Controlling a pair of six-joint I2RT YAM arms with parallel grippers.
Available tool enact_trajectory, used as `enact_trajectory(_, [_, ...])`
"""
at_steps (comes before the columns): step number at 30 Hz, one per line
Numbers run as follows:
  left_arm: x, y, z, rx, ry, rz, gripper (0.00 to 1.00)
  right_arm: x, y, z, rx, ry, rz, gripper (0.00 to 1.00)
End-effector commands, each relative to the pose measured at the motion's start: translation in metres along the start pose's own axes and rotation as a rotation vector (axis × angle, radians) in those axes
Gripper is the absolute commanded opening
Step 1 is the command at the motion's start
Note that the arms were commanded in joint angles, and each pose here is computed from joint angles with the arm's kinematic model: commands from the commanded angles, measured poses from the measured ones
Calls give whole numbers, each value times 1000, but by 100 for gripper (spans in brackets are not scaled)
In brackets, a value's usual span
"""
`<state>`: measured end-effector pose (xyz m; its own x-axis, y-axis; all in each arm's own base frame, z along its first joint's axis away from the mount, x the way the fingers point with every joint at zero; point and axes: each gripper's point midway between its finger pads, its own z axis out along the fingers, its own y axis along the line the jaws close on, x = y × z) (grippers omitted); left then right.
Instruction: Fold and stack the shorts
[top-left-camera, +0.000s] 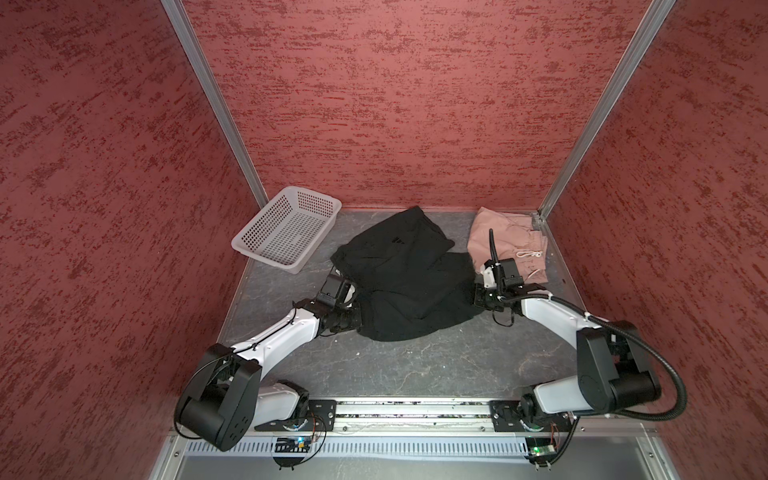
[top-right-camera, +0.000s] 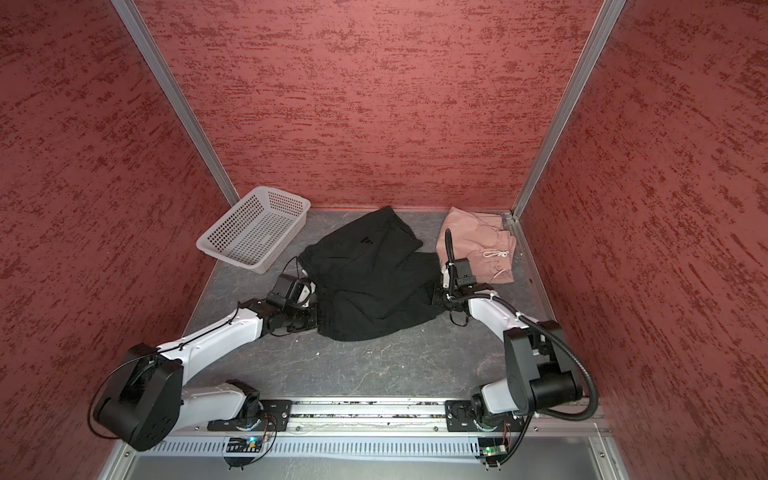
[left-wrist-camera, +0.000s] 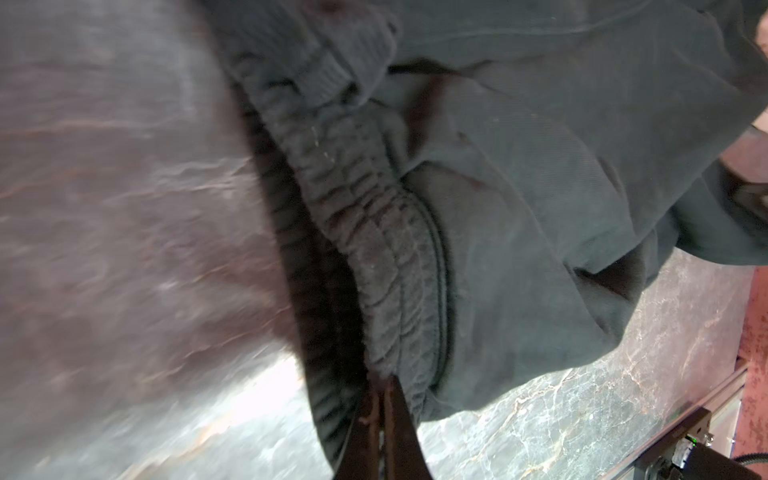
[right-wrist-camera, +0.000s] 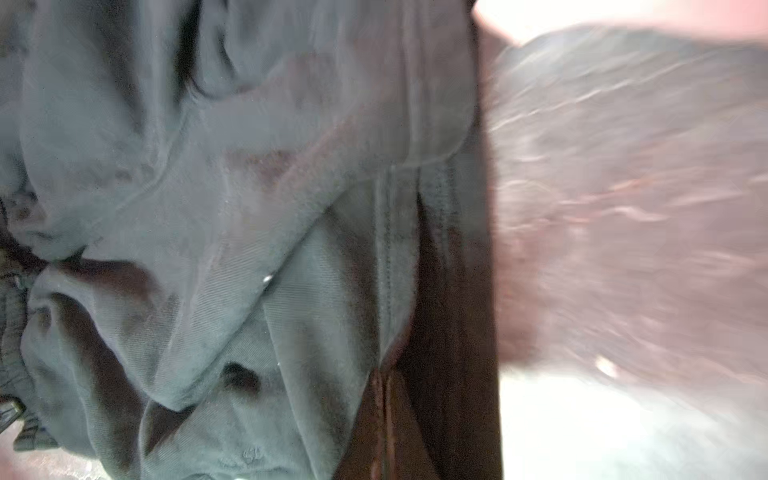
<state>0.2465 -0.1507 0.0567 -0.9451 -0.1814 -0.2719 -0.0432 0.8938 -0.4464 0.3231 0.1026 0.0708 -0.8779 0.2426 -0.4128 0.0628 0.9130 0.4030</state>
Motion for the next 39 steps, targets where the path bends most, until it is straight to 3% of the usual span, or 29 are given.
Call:
enact_trajectory(1, [0,6,-13,-40,7,-39,0,-6,-11,-20,63,-66,33,0])
enact_trajectory(6, [1,26,-24,-116,5,-82,0,2,-21,-35,80,-107,80,0])
enact_trajectory(13, [3,59,-51,-277,-16,-169,0,32,-52,-44,203,-22,187,0])
enact_trajectory(15, [2,56,-52,-249,-34,-203,0,43,-50,-45,182,14,211,0])
enact_trajectory(17, [3,47,-49,-193,-37,-221,0,50,-45,-46,148,28,222,6])
enact_trajectory(18, [4,43,-49,-175,-29,-227,7,49,-44,-49,146,22,219,7])
enact_trajectory(19, [5,41,-50,-165,-18,-230,27,46,-42,-53,145,9,210,11])
enact_trajectory(20, [7,41,-52,-173,-12,-239,67,41,-39,-57,138,-5,203,18])
enact_trajectory(21, [6,40,-57,-173,-16,-242,88,34,-36,-62,133,-25,199,30])
enact_trajectory(22, [5,38,-61,-166,-28,-240,100,25,-32,-67,126,-53,194,42])
enact_trajectory(25, [2,36,-70,-135,-93,-263,99,-6,-21,-77,89,-166,174,58])
enact_trajectory(28, [2,31,-67,-68,-129,-280,99,-44,-12,-82,63,-301,132,59])
enact_trajectory(32, [6,24,-57,3,-128,-288,99,-105,2,-68,17,-409,49,43])
enact_trajectory(36, [25,30,-39,-19,-56,-310,99,-154,2,-32,-34,-381,59,19])
enact_trajectory(38, [30,34,-37,-53,-57,-306,99,-156,20,-19,-102,-329,27,18])
enact_trajectory(39, [31,36,-39,-65,-73,-300,99,-150,26,-13,-105,-298,17,23])
